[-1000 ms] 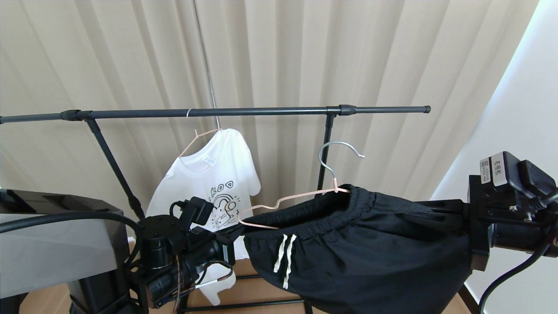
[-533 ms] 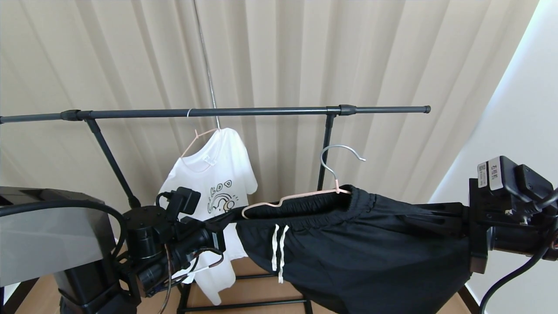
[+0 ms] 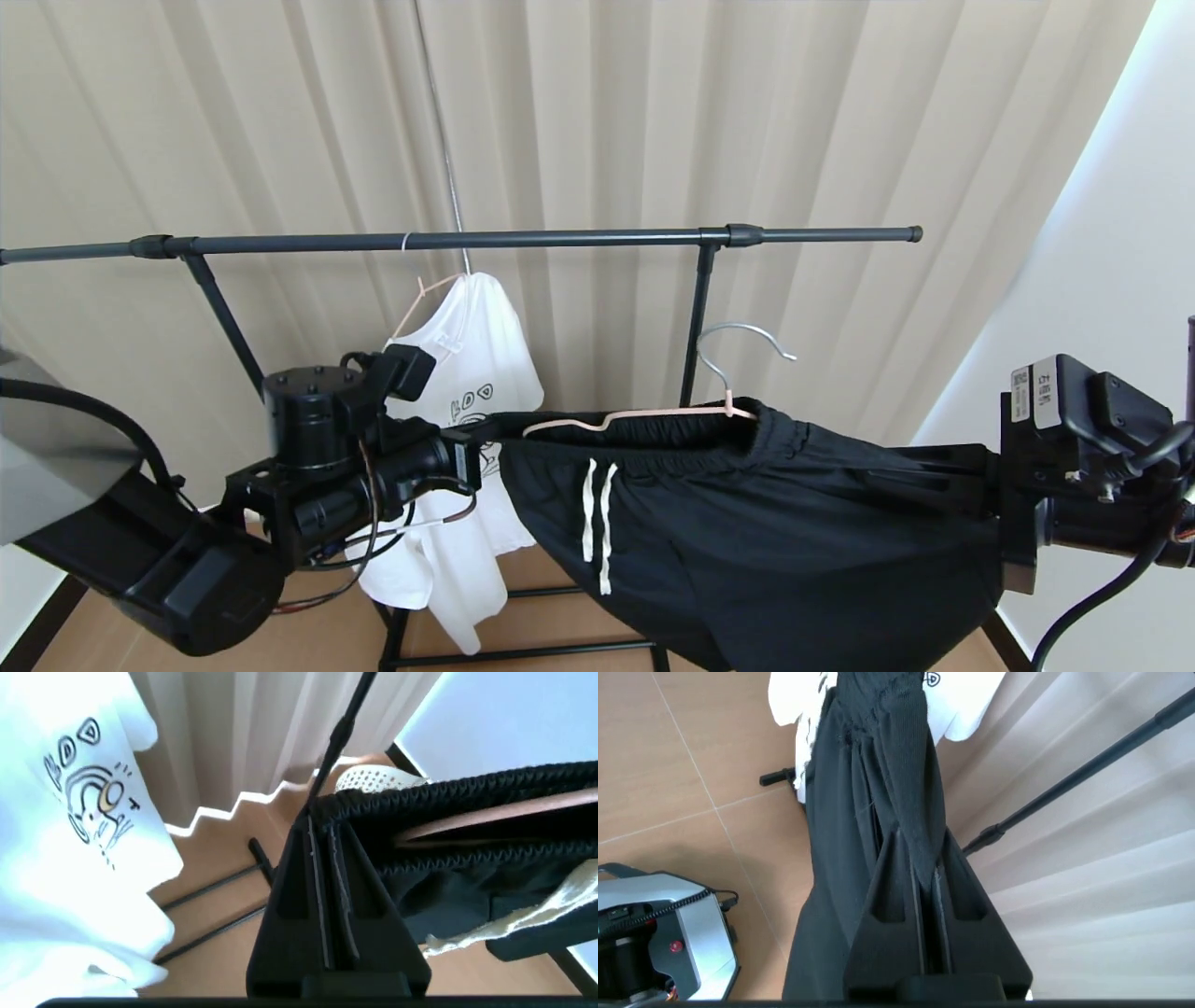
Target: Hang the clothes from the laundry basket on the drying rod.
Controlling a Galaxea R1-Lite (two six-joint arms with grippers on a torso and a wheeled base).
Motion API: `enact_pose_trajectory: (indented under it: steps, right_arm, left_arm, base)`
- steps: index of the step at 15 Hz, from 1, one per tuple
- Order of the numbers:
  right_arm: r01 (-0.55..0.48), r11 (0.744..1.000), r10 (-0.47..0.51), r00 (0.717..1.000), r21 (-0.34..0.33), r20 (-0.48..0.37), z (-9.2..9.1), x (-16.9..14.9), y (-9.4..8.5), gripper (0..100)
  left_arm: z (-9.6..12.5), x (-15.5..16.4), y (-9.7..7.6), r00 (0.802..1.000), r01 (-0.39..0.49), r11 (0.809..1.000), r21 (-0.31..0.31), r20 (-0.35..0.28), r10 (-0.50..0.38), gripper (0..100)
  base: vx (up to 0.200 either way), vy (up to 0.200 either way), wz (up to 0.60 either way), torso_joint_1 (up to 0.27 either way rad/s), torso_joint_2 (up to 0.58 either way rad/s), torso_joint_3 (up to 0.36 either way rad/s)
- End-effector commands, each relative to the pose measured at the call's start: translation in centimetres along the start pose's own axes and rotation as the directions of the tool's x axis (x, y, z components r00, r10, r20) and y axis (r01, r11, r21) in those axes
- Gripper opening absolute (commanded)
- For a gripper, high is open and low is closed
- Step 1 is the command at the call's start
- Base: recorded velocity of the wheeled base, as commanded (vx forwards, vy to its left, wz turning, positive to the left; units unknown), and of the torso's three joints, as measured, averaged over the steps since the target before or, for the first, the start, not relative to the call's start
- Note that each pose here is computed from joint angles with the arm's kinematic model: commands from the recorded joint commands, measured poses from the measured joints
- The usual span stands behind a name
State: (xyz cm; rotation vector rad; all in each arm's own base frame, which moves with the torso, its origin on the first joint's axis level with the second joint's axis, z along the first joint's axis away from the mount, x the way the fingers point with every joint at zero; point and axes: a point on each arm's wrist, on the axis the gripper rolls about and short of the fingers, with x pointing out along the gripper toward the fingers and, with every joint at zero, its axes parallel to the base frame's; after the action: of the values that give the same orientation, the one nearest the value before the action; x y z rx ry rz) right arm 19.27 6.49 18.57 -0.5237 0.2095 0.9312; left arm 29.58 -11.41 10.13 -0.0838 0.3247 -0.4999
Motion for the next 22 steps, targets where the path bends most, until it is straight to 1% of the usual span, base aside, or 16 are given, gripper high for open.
enact_pose_trajectory:
  steps: [1, 2, 3, 4, 7, 10, 11, 12, 14, 15, 17, 18, 19, 22]
  right_arm:
    - [-0.006, 1.0, 0.006, 1.0, 0.005, -0.014, -0.5, 0.0, 0.2, 0]
    - [-0.01, 1.0, 0.01, 1.0, 0.007, -0.017, -0.6, 0.0, 0.3, 0]
    - [-0.012, 1.0, 0.012, 1.0, 0.009, -0.019, -0.7, 0.0, 0.4, 0]
    - [-0.014, 1.0, 0.014, 1.0, -0.007, -0.022, -0.8, 0.0, 0.5, 0]
    - [-0.017, 1.0, 0.017, 0.999, -0.013, -0.028, -1.0, -0.1, 0.7, 0]
    - [-0.01, 1.0, 0.009, 1.0, -0.019, -0.02, -0.9, -0.4, 0.8, 0]
    - [-0.01, 1.0, 0.009, 1.0, -0.02, -0.02, -0.9, -0.4, 0.8, 0]
    - [-0.009, 1.0, 0.008, 1.0, -0.019, -0.023, -0.9, -0.4, 0.8, 0]
    - [-0.001, 1.0, 0.0, 0.999, -0.018, -0.037, -1.1, -0.3, 0.7, 0]
    - [0.018, 1.0, -0.019, 0.998, -0.018, -0.064, -1.2, -0.1, 0.7, 0]
    - [0.026, 1.0, -0.027, 0.994, -0.01, -0.105, -1.6, 0.6, 0.6, 0]
    - [0.022, 1.0, -0.022, 0.993, -0.007, -0.117, -1.7, 0.8, 0.6, 0]
    - [0.027, 1.0, -0.027, 0.989, -0.001, -0.143, -2.0, 1.3, 0.5, 0]
    - [0.015, 1.0, -0.013, 0.986, 0.011, -0.164, -2.4, 2.2, 0.3, 0]
  left_arm:
    - [3.9, -0.9, -0.5, 0.995, 0.003, 0.999, 0.033, 0.099, -0.006, 0]
    - [4.2, -0.7, -0.3, 0.997, -0.006, 0.999, 0.04, 0.077, 0.003, 0]
    - [4.3, -0.7, -0.2, 0.998, -0.011, 0.999, 0.04, 0.069, 0.008, 0]
    - [5.0, -0.4, -0.1, 0.999, -0.017, 0.999, 0.037, 0.047, 0.015, 0]
    - [5.9, 0.0, 0.0, 0.998, -0.052, 0.998, 0.032, 0.02, 0.051, 0]
    - [6.3, 0.2, 1.7, 0.995, -0.099, 0.995, 0.018, 0.02, 0.098, 0]
    - [6.4, 0.2, 2.0, 0.994, -0.106, 0.994, 0.016, 0.021, 0.105, 0]
    - [6.5, 0.2, 1.9, 0.994, -0.104, 0.994, 0.017, 0.022, 0.104, 0]
    - [6.8, -0.2, 1.3, 0.996, -0.092, 0.995, 0.031, 0.014, 0.091, 0]
    - [7.7, -1.0, -0.3, 0.999, -0.054, 0.997, 0.063, 0.001, 0.055, 0]
    - [9.1, -2.0, -2.5, 1.0, -0.007, 0.997, 0.08, -0.019, 0.008, 0]
    - [9.4, -2.4, -2.9, 1.0, 0.003, 0.997, 0.083, -0.028, -0.001, 0]
    - [10.2, -3.0, -4.3, 0.998, 0.027, 0.995, 0.091, -0.051, -0.022, 0]
    - [11.0, -3.7, -5.8, 0.997, 0.052, 0.993, 0.105, -0.059, -0.046, 0]
  base:
    - [0.0, 0.0, 0.0, 0.0, 0.0, 0.0]
    - [0.0, 0.0, 0.0, 0.0, 0.0, 0.0]
    - [0.0, 0.0, 0.0, 0.0, 0.0, 0.0]
    - [0.0, 0.0, 0.0, 0.0, 0.0, 0.0]
    - [0.0, 0.0, 0.0, 0.0, 0.0, 0.0]
    - [0.0, 0.0, 0.0, 0.0, 0.0, 0.0]
    - [0.0, 0.0, 0.0, 0.0, 0.0, 0.0]
    - [0.0, 0.0, 0.0, 0.0, 0.0, 0.0]
    - [0.0, 0.0, 0.0, 0.0, 0.0, 0.0]
    - [0.0, 0.0, 0.0, 0.0, 0.0, 0.0]
    - [0.0, 0.0, 0.0, 0.0, 0.0, 0.0]
    - [0.0, 0.0, 0.0, 0.0, 0.0, 0.0]
    - [0.0, 0.0, 0.0, 0.0, 0.0, 0.0]
    - [0.0, 0.0, 0.0, 0.0, 0.0, 0.0]
